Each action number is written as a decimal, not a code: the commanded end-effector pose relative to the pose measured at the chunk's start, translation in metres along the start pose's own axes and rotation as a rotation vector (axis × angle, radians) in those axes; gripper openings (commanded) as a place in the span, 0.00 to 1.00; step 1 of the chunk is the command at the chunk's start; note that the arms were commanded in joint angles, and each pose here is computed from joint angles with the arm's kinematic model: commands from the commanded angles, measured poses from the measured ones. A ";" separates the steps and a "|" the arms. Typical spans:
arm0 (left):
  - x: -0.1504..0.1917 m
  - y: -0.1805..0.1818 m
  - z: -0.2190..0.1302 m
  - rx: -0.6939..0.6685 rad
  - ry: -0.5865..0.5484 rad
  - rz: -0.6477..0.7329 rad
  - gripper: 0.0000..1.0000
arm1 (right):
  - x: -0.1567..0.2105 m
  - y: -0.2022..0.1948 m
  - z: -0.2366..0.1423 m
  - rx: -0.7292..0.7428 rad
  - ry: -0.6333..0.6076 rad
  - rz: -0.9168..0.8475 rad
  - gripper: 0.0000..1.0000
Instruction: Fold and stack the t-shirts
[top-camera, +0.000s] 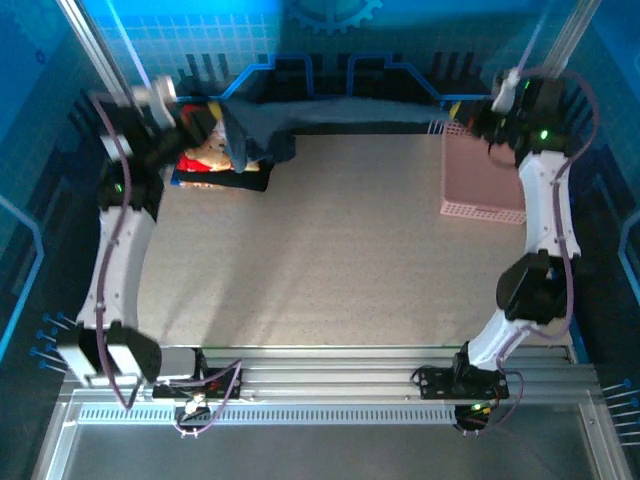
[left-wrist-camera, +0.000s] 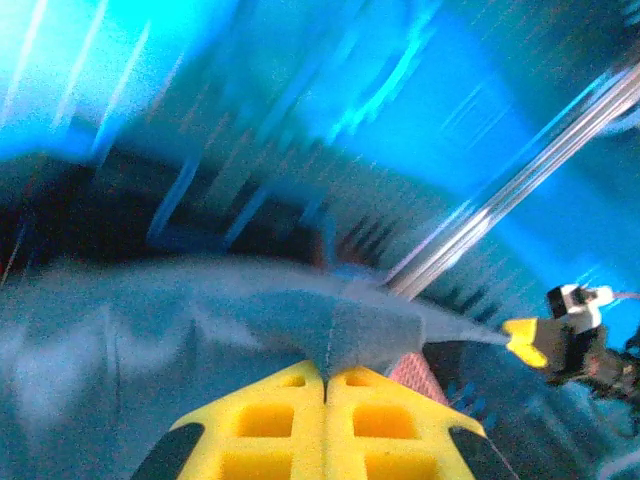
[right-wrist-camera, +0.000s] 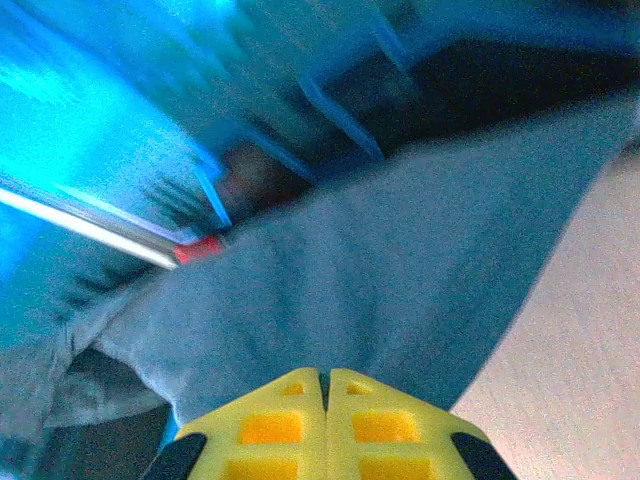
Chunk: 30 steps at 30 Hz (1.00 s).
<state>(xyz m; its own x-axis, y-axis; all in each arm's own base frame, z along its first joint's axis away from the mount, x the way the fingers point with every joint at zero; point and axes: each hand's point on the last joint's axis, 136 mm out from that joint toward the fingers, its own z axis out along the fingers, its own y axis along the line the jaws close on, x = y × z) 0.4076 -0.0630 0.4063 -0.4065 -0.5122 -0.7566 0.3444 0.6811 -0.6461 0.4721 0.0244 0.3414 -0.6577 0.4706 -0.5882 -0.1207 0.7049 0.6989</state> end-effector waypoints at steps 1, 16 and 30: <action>0.107 0.046 -0.017 -0.115 0.157 -0.096 0.00 | 0.080 -0.056 -0.011 0.126 0.116 0.034 0.00; 0.322 0.157 -0.166 -0.815 0.340 -0.629 0.00 | 0.308 -0.180 -0.068 0.504 0.445 0.452 0.00; 0.246 0.131 -0.168 -0.917 0.213 -0.622 0.89 | 0.283 -0.153 -0.105 0.580 0.316 0.494 0.75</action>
<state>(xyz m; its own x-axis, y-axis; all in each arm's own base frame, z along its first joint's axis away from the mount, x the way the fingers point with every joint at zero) 0.1935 -0.0148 0.1046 -0.4862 -0.8604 -0.1525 -0.7496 0.5004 -0.4332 0.2239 -0.0007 0.0757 -0.7626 0.6469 -0.0013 0.5763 0.6803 0.4528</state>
